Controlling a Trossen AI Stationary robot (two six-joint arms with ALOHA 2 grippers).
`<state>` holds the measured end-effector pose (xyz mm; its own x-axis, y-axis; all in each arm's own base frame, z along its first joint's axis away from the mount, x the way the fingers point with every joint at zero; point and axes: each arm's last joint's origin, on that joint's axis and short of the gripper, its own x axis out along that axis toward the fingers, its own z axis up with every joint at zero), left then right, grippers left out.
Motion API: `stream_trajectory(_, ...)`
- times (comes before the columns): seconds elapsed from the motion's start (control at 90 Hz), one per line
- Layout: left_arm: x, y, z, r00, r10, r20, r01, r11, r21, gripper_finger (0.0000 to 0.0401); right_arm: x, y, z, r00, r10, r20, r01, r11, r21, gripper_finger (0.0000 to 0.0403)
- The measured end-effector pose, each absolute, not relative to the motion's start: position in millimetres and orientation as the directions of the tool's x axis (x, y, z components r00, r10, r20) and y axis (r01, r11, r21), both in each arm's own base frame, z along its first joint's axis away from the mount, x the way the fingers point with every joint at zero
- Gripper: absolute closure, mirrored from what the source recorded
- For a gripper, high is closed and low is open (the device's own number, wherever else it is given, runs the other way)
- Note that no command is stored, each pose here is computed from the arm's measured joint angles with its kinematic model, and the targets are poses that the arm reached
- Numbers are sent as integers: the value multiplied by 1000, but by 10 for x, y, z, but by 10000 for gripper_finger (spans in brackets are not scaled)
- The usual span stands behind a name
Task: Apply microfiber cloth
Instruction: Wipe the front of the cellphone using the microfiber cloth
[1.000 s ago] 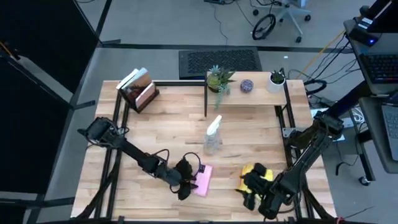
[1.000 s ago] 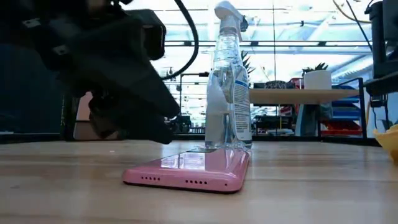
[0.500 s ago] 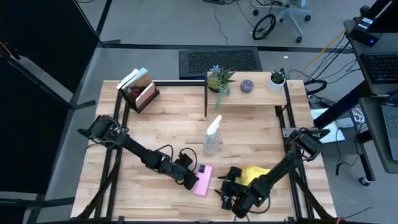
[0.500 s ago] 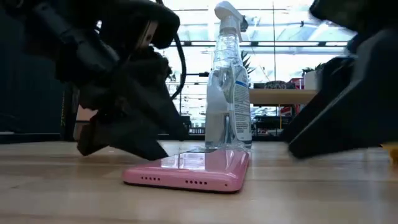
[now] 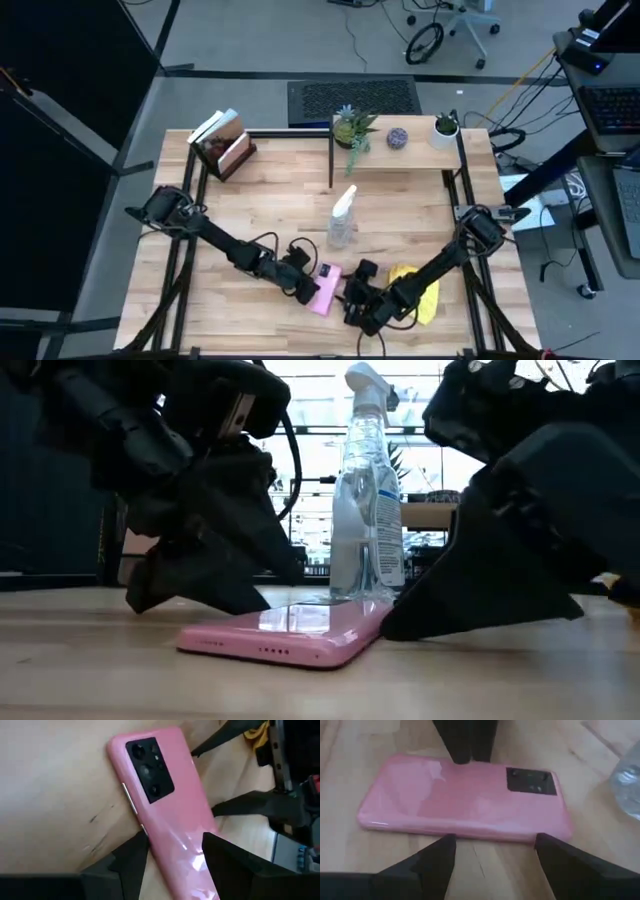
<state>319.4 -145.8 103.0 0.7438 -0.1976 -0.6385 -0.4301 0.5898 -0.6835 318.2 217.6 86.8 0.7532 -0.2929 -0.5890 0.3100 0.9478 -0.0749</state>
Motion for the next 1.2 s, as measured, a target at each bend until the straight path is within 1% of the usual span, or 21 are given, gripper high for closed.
stream_trajectory(0.111,3206,-1468,996,746,-215,-631,-415,590,-692,219,3193,2190,879,767,-294,-570,301,950,-85,145)
stream_trajectory(0.244,3212,-1481,1004,745,-248,-620,-373,615,-694,219,3193,2194,873,767,-290,-572,279,954,-109,145)
stream_trajectory(0.456,3227,-1493,1023,759,-261,-597,-336,628,-702,219,3176,2225,869,773,-288,-565,252,957,-143,145)
stream_trajectory(0.489,3239,-1499,1035,770,-268,-580,-314,632,-709,219,3176,2231,871,775,-287,-563,247,958,-149,145)
stream_trajectory(0.522,3287,-1523,1095,804,-305,-511,-252,603,-757,219,3182,2237,872,780,-286,-556,245,958,-149,145)
stream_trajectory(0.544,3317,-1542,1123,811,-322,-489,-229,595,-770,219,3197,2234,870,783,-284,-553,244,959,-145,145)
stream_trajectory(0.611,3306,-1540,1133,818,-329,-472,-202,603,-772,219,3212,2225,875,787,-285,-547,235,959,-161,145)
stream_trajectory(0.656,3328,-1547,1172,835,-339,-434,-171,589,-790,219,3215,2227,879,790,-286,-543,230,958,-170,145)
stream_trajectory(0.733,3335,-1533,1171,835,-339,-434,-172,588,-790,219,3212,2236,882,793,-286,-538,225,958,-177,145)
stream_trajectory(0.922,3298,-1491,1084,792,-295,-535,-263,627,-734,223,3222,2237,888,798,-277,-536,230,961,-154,145)
stream_trajectory(0.989,3291,-1484,1067,784,-281,-554,-278,639,-717,239,3225,2240,891,800,-272,-535,231,962,-143,145)
stream_trajectory(1.044,3290,-1484,1064,783,-280,-556,-271,650,-710,264,3225,2241,891,800,-271,-536,232,962,-142,145)
stream_trajectory(1.133,3286,-1481,1058,780,-278,-561,-263,669,-696,320,3222,2243,892,800,-273,-534,232,962,-143,145)
stream_trajectory(1.2,3286,-1480,1059,781,-284,-557,-263,659,-705,363,3205,2257,944,804,-271,-530,227,962,-149,145)
